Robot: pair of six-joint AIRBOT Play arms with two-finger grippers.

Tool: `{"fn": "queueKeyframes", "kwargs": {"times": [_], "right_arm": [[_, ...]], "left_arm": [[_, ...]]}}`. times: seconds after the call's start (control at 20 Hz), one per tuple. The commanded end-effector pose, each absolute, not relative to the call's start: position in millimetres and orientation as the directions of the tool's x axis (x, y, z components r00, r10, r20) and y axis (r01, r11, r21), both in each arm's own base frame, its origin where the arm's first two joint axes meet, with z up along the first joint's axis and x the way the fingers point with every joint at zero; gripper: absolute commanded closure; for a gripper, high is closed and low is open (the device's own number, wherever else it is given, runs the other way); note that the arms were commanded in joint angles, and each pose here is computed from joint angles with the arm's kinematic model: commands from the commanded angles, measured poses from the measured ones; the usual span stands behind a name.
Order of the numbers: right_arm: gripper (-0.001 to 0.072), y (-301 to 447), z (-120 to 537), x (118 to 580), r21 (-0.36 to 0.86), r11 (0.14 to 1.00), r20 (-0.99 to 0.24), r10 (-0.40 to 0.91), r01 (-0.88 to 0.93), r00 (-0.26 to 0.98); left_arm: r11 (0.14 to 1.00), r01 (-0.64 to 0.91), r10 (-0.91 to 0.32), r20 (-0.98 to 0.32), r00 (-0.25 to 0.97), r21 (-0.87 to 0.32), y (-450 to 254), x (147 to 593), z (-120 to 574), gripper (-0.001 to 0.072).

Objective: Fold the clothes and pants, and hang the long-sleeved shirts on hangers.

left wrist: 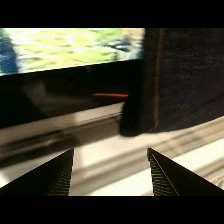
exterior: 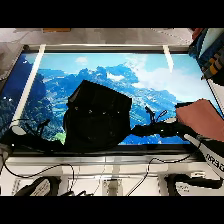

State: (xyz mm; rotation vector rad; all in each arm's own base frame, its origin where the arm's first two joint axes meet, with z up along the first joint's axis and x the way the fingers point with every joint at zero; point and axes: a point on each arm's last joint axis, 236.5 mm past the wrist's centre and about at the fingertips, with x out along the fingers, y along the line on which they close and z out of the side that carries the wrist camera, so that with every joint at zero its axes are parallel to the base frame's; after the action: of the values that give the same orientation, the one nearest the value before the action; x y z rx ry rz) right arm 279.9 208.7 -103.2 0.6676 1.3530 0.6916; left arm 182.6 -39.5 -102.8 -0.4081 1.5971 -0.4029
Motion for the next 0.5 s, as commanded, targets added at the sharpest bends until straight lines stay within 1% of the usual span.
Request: {"fn": "queueKeyframes", "kwargs": {"times": [0.0,0.1,0.2,0.25,0.35,0.4,0.45], "right_arm": [[0.0673,210,-101,279,0.776,0.628,-0.623,0.778,-0.061,0.085],[0.0674,211,-100,278,0.779,0.624,-0.619,0.781,-0.061,0.08],[0.0673,211,-100,279,0.781,0.622,-0.617,0.783,-0.059,0.082],[0.0674,211,-100,279,0.782,0.621,-0.616,0.783,-0.058,0.083],[0.0674,212,-99,279,0.783,0.62,-0.615,0.784,-0.058,0.083],[0.0674,212,-98,278,0.784,0.618,-0.613,0.786,-0.06,0.08],[0.0674,212,-96,278,0.785,0.616,-0.611,0.787,-0.066,0.082]], "left_arm": [[0.846,-0.028,-0.529,-0.845,0.071,-0.532,-53,202,-115,0.0185],[0.844,-0.046,-0.527,-0.842,0.116,-0.534,-53,212,-115,0.0185],[0.841,-0.048,-0.53,-0.839,0.125,-0.538,-55,214,-114,0.0194],[0.842,-0.037,-0.531,-0.839,0.117,-0.538,-57,213,-115,0.0217],[0.842,-0.006,-0.538,-0.84,0.072,-0.54,-69,206,-120,0.0217],[0.842,0.008,-0.539,-0.841,0.048,-0.539,-75,203,-125,0.0241],[0.844,0.025,-0.537,-0.843,0.023,-0.537,-80,201,-130,0.0348]]}}
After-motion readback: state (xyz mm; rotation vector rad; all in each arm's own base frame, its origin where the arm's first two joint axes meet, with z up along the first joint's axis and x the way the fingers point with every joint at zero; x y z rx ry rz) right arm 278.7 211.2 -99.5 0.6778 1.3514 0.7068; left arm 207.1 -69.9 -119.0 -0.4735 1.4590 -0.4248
